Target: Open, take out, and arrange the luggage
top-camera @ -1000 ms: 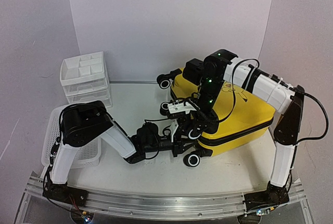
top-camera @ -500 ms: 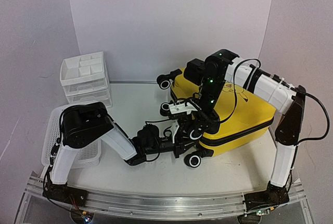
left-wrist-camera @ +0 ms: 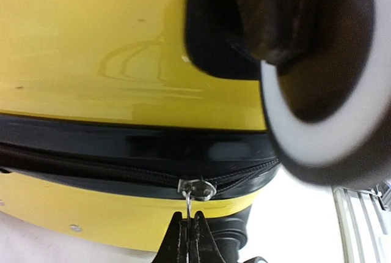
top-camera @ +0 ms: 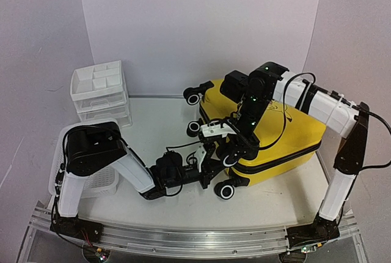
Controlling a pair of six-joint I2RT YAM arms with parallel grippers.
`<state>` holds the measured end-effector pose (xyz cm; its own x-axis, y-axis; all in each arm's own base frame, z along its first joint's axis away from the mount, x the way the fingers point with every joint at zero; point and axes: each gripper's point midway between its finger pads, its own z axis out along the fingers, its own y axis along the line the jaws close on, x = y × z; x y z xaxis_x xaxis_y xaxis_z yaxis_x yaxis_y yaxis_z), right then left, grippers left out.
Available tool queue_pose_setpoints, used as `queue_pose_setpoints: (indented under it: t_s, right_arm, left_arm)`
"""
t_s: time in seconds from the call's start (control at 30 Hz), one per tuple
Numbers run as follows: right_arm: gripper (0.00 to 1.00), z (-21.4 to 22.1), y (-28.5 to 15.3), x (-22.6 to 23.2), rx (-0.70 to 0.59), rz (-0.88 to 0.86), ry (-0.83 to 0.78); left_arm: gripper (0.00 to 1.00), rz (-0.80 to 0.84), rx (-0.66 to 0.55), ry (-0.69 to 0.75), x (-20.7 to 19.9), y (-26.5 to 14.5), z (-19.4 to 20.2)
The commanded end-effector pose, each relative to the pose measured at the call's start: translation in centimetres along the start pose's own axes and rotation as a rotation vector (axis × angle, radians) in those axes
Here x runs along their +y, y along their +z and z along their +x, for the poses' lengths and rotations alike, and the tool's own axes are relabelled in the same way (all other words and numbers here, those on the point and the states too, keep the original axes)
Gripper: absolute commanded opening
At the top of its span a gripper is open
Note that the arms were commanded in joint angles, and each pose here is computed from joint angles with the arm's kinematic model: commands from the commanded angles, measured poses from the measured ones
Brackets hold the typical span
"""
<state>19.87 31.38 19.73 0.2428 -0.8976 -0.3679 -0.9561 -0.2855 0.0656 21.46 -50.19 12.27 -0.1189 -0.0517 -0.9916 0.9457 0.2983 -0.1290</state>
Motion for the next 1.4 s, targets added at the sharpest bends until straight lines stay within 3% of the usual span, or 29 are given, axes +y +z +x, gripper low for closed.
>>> queue_pose_setpoints:
  t_s: [0.0, 0.13, 0.3, 0.6, 1.0, 1.17, 1.37]
  right_arm:
    - [0.00, -0.8, -4.4, 7.3, -0.155, -0.113, 0.076]
    - [0.00, 0.7, -3.5, 9.3, -0.133, -0.162, 0.127]
    - [0.00, 1.9, -2.8, 11.1, -0.116, -0.202, 0.168]
    - [0.00, 3.7, -2.1, 13.3, -0.085, -0.247, 0.192]
    - [0.00, 3.3, -2.3, 14.4, -0.067, -0.272, 0.098]
    - [0.00, 1.2, -2.4, 11.8, -0.117, -0.188, 0.126]
    - [0.00, -0.3, -3.5, 4.0, -0.121, 0.137, 0.275]
  left_arm:
    - [0.00, -0.240, -0.133, 0.016, 6.3, -2.7, -4.8]
    - [0.00, -0.248, -0.124, -0.101, 10.9, -3.4, -5.0]
    - [0.00, -0.290, -0.103, -0.127, 14.7, -3.2, -6.0]
    - [0.00, -0.328, -0.147, -0.326, 24.5, -4.7, -7.6]
    - [0.00, -0.414, -0.031, -0.447, 32.6, -1.0, -6.1]
    - [0.00, -0.366, -0.061, -0.457, 32.9, 0.5, -7.4]
    - [0.31, -0.401, -0.009, -0.403, 29.9, -3.1, -9.8]
